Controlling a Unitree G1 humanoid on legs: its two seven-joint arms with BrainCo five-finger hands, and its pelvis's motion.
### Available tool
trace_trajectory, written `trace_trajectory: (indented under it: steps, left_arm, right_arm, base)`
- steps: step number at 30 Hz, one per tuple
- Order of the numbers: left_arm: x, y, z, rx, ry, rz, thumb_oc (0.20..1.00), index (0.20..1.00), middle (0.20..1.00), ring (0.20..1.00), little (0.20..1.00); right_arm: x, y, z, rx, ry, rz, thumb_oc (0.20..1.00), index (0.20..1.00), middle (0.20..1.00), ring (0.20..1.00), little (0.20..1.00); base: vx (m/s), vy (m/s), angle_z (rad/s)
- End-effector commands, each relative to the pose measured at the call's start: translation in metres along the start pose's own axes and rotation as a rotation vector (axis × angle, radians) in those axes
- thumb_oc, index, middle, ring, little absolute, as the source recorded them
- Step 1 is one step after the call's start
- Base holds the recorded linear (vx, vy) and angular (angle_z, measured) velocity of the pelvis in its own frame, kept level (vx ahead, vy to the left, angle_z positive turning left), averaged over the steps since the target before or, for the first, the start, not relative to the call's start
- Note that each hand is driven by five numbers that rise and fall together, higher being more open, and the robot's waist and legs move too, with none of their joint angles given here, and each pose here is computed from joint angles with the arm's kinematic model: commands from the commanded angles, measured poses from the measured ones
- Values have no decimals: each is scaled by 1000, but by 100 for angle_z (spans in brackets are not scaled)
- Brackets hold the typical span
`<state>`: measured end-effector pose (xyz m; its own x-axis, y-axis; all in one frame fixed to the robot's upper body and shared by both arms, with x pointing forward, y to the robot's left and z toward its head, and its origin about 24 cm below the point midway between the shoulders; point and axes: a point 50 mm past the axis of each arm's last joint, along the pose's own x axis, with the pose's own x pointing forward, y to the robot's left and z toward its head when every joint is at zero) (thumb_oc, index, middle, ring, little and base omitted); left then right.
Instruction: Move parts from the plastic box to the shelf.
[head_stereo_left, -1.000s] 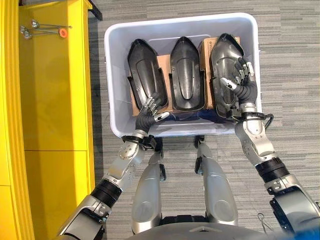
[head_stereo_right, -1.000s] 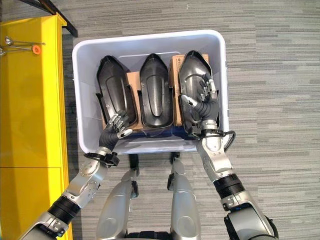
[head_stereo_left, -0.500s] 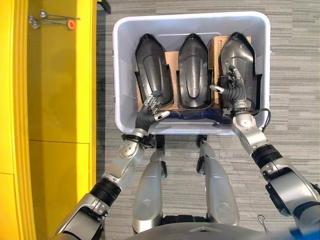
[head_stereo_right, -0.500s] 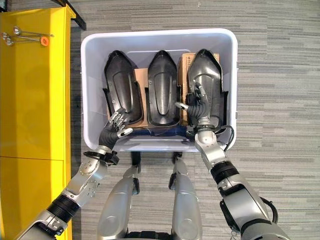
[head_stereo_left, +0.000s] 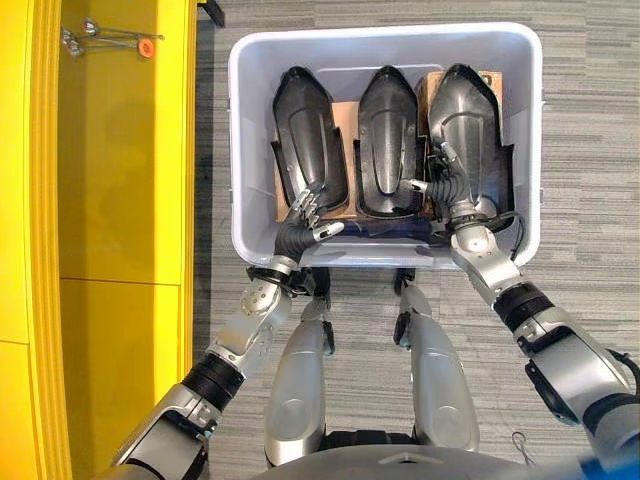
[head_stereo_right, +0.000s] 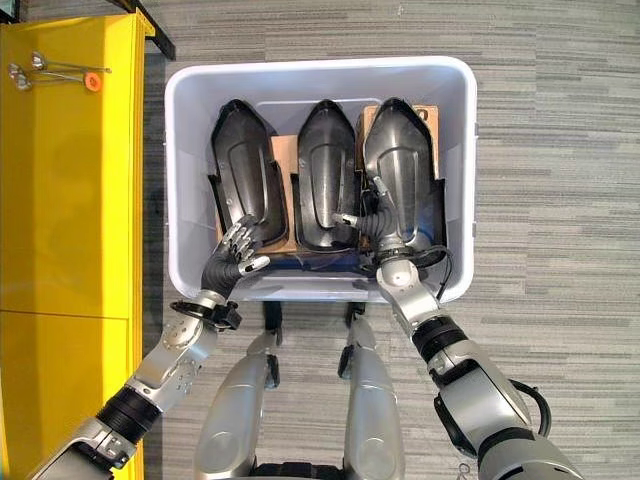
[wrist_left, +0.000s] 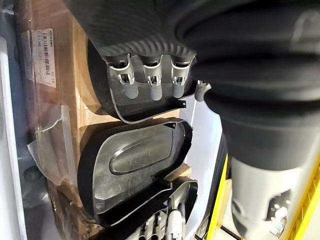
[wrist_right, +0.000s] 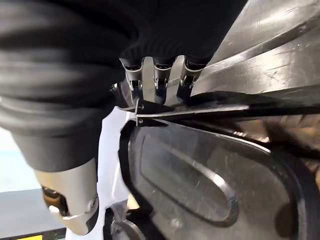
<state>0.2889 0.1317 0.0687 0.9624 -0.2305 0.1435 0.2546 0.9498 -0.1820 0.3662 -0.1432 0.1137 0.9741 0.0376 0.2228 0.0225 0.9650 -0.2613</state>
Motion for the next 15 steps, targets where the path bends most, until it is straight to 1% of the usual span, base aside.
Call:
trace_trajectory:
  steps: [1,8,13,15]
  left_arm:
    - [-9,-5,6,7,-58,-23,1000,1000,1000,1000,1000]
    - [-10,-2,4,3,-53,-8,1000,1000,1000,1000,1000]
    - [-11,-1,4,5,-54,-4,1000,1000,1000,1000,1000]
    - [-12,0,5,6,-57,2,1000,1000,1000,1000,1000]
  right_arm:
    - [-9,19,6,41,-57,71,1000,1000,1000,1000,1000]
    - [-14,20,15,68,-108,89,1000,1000,1000,1000,1000]
    - [-15,14,25,83,-158,67,1000,1000,1000,1000,1000]
    - [-16,8,38,110,-219,37,1000,1000,1000,1000,1000]
  base:
    - [0,0,0]
    - [-1,3,2]
    - [0,0,0]
    - [0,0,0]
